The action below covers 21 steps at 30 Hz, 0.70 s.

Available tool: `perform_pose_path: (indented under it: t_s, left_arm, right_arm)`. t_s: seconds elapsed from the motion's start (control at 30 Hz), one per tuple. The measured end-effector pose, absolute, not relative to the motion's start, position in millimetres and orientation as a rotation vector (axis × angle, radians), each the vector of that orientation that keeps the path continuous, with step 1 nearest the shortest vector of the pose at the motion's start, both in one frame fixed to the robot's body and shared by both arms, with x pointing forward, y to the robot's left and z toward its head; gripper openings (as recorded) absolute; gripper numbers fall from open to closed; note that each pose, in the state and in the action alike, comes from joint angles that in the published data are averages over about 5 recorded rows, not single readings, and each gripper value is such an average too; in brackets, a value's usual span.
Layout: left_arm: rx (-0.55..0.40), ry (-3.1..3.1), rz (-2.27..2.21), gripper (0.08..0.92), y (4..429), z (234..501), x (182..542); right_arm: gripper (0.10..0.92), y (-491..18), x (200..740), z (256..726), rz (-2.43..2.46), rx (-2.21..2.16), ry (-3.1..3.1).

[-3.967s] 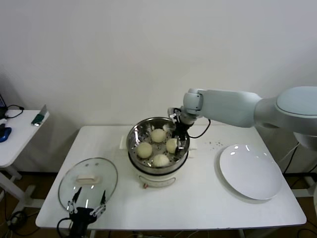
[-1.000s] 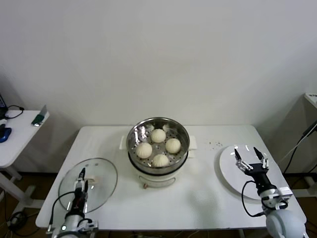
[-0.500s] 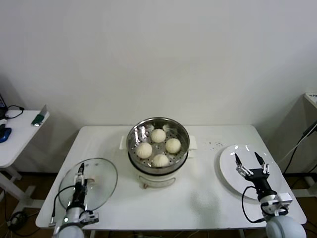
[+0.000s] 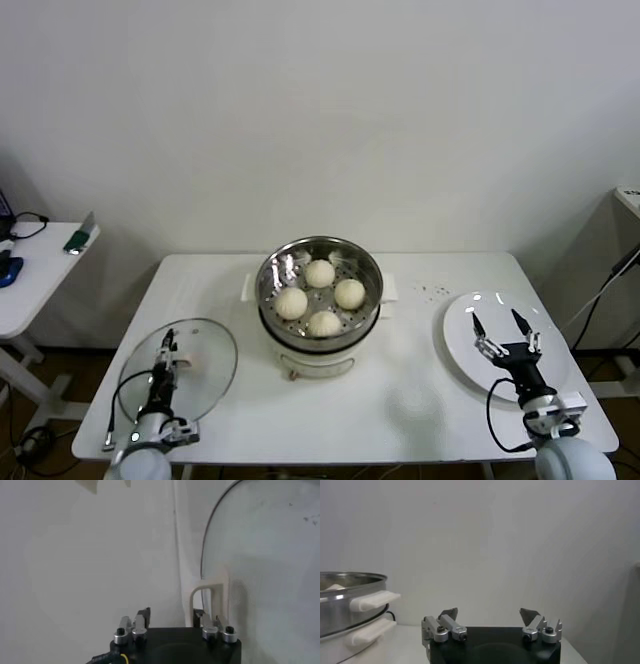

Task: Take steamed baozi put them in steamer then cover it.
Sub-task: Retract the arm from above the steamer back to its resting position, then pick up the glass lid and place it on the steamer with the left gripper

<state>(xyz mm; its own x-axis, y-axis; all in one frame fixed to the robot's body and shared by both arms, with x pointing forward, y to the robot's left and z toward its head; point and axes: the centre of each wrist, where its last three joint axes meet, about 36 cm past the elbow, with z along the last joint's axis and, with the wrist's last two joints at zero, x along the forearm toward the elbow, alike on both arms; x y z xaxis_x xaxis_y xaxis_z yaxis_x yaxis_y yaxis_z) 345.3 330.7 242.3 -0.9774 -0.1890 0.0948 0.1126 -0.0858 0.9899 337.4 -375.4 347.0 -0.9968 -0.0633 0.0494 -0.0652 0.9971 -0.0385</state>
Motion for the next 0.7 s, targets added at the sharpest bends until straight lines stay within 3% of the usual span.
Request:
perform_pose_path:
  t_s: [0.4,0.7]
  left_arm:
    - [0.083,-2.024,-2.147,0.179,330,252,340]
    - [0.151,-2.079,-2.129,0.15,327,288,328]
  right_arm:
    - [0.823,-377,346,346,0.073,0.101,-3.096]
    - [0.823,-381,357,344,0.089,0.118,-3.093]
